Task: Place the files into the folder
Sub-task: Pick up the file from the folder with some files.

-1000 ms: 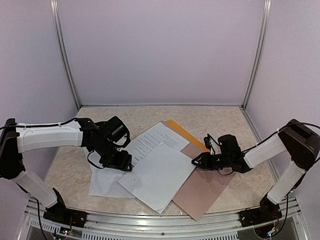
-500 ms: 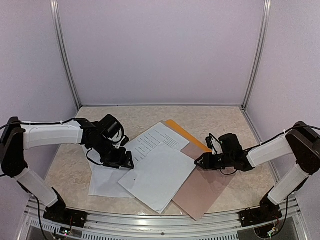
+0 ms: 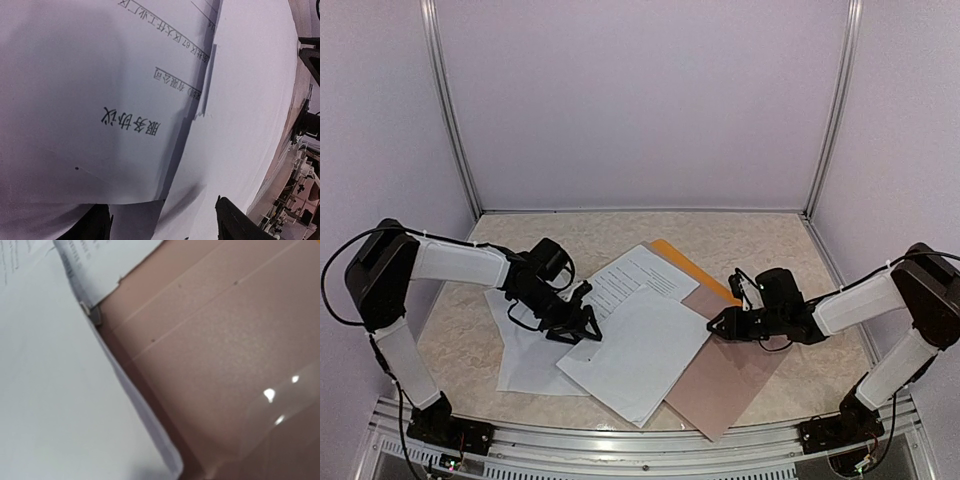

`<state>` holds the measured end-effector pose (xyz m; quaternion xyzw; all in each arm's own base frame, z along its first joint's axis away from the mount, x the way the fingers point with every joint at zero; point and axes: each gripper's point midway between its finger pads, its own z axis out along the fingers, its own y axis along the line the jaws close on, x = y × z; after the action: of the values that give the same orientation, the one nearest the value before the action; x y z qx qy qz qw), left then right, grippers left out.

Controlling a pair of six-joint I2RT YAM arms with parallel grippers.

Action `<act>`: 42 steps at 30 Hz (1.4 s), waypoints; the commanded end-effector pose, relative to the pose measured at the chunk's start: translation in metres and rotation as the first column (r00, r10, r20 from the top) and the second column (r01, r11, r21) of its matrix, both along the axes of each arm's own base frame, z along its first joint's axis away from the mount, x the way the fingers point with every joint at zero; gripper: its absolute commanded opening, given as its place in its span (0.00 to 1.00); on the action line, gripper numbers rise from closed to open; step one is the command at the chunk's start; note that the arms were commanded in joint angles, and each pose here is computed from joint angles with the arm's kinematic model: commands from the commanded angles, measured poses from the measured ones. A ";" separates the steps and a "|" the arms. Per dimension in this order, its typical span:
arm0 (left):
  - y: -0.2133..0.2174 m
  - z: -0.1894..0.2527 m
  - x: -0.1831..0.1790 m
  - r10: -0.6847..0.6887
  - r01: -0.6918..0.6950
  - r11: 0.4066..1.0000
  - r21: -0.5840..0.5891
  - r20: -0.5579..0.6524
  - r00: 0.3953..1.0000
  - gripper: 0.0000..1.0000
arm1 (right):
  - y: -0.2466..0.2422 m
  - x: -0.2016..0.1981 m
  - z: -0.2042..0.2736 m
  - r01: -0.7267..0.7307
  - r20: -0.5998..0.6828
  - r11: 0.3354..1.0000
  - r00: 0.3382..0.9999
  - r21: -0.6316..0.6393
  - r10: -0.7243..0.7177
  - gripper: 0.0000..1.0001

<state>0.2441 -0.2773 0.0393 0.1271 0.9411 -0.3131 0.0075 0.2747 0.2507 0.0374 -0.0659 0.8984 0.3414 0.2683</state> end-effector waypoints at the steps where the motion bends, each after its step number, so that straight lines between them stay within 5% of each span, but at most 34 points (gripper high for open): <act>1: -0.012 -0.006 -0.002 -0.042 0.040 0.996 -0.082 -0.021 0.999 0.62 | 0.002 -0.006 -0.005 -0.019 -0.002 1.000 1.000 -0.005 0.019 0.35; 11: -0.010 -0.013 -0.007 -0.034 0.027 0.994 -0.102 -0.070 0.997 0.33 | 0.004 -0.007 -0.006 -0.022 -0.006 1.000 1.000 -0.004 0.022 0.35; 27: -0.011 0.010 0.000 -0.011 0.007 0.994 -0.111 -0.042 0.999 0.01 | 0.007 -0.007 -0.009 -0.031 -0.011 0.999 0.999 -0.011 0.031 0.34; 42: -0.023 0.059 -0.020 -0.090 0.090 0.996 -0.002 0.068 0.994 0.00 | -0.013 0.003 0.016 0.000 0.077 0.987 0.997 -0.160 0.012 0.45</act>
<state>0.2348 -0.3006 0.0825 0.1579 0.9266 -0.3408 0.0181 0.2724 0.2474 0.0387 -0.0848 0.9049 0.3134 0.2752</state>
